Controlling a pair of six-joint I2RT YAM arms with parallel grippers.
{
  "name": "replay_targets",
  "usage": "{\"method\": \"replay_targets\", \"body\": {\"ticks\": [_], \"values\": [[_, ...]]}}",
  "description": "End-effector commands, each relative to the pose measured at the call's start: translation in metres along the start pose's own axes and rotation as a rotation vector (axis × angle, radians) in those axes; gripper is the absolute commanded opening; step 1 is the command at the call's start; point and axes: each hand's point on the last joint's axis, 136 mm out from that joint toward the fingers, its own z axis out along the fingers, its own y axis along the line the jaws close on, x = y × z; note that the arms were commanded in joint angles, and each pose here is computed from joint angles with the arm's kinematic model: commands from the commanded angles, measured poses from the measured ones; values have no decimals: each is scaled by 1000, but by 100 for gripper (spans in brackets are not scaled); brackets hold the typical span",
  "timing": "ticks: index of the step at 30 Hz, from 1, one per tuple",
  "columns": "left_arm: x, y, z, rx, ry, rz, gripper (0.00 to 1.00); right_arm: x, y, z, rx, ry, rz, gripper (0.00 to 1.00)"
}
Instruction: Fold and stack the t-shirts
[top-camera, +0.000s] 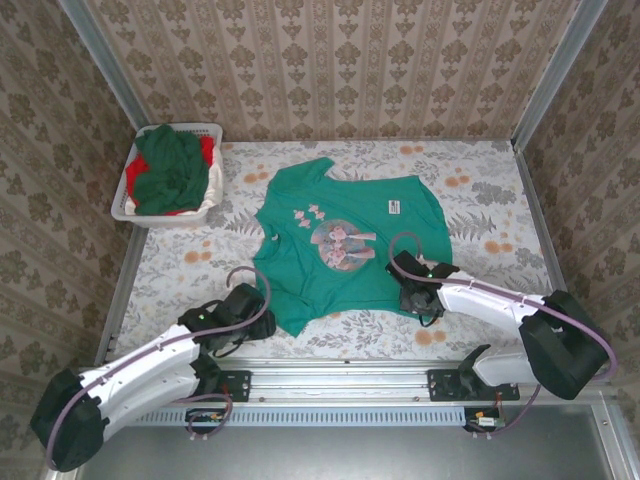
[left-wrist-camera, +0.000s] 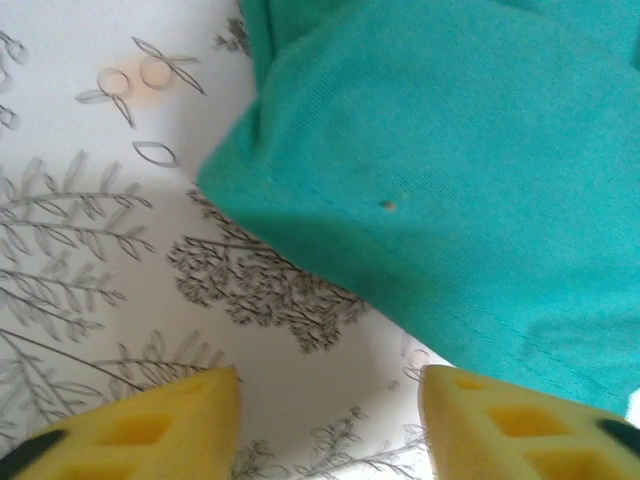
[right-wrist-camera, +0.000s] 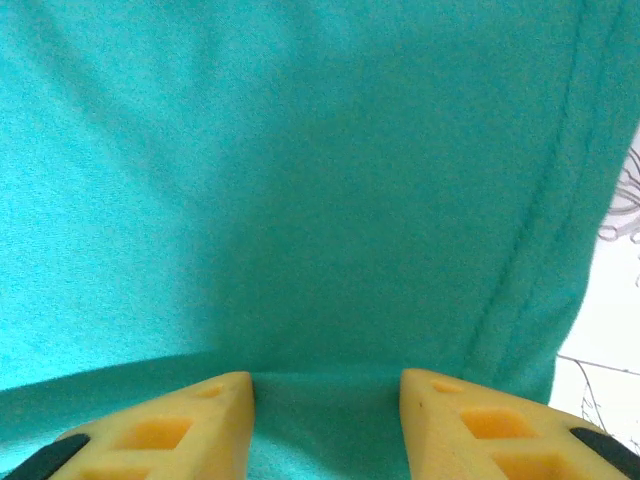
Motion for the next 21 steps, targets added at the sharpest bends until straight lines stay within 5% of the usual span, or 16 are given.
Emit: {"method": "replay_targets", "body": {"ticks": [1,5,7,15,21], "values": [[-17,14,-8,-109,-73,-24,73,-20,10,-4,-20,-55,-9,45],[-36,23,-21,-185,-146,-20,77,-35,24,-7,-38,-57,-54,45],[-39,24,-17,-182,-149,-31,71,-36,30,-2,-32,-33,-81,45],[-28,14,-12,-98,-83,-49,25,-37,29,8,-29,-9,-73,45],[-27,-8,-43,22,-94,-36,2,-37,20,9,-18,-16,-54,45]]}}
